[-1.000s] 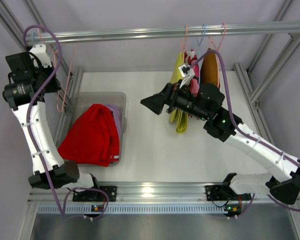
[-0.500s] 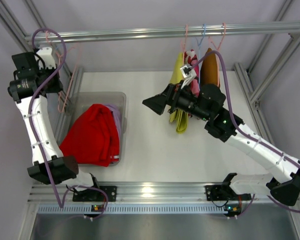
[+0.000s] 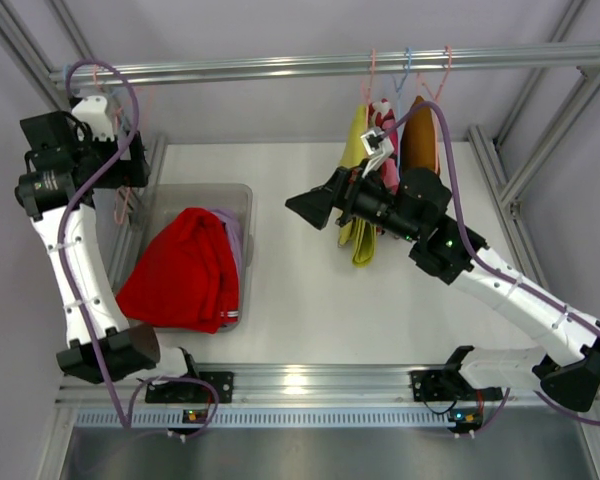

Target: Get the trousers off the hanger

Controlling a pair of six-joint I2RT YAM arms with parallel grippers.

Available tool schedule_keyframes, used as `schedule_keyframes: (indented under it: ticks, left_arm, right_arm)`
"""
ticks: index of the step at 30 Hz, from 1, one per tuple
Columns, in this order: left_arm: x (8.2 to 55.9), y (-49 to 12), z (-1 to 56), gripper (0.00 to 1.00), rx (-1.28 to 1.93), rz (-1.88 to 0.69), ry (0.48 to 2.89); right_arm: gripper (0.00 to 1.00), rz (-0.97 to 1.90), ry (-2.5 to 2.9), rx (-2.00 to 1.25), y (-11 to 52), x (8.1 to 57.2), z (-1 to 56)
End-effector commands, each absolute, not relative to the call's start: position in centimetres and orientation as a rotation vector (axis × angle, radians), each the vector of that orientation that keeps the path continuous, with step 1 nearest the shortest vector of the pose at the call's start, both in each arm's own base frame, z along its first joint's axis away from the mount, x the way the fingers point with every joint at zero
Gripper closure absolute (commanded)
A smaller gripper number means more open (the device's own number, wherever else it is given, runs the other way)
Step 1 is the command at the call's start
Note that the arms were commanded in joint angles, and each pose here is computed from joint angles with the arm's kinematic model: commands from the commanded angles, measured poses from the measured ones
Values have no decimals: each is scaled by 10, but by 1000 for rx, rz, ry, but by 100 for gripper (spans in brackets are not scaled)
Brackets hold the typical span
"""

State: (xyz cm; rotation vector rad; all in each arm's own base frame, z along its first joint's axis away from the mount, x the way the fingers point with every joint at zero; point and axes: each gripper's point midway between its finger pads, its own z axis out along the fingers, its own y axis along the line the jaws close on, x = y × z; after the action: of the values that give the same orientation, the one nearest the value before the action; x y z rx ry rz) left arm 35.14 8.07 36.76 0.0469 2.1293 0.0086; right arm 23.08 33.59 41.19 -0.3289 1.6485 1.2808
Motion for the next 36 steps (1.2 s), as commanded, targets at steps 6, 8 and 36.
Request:
schedule_keyframes:
  ticks: [6,8,36]
  left_arm:
    - [277,35,473,1,144,4,1819]
    - [269,30,478,1,138,-7,1809]
    - [289,-301,441,11,528,-1215,1586]
  right_arm:
    - [1,1201,1510,-306,313,236,450]
    - [1,1177,1520,-310,309,235,448]
    - [1,871,1464,-28,166,263,464]
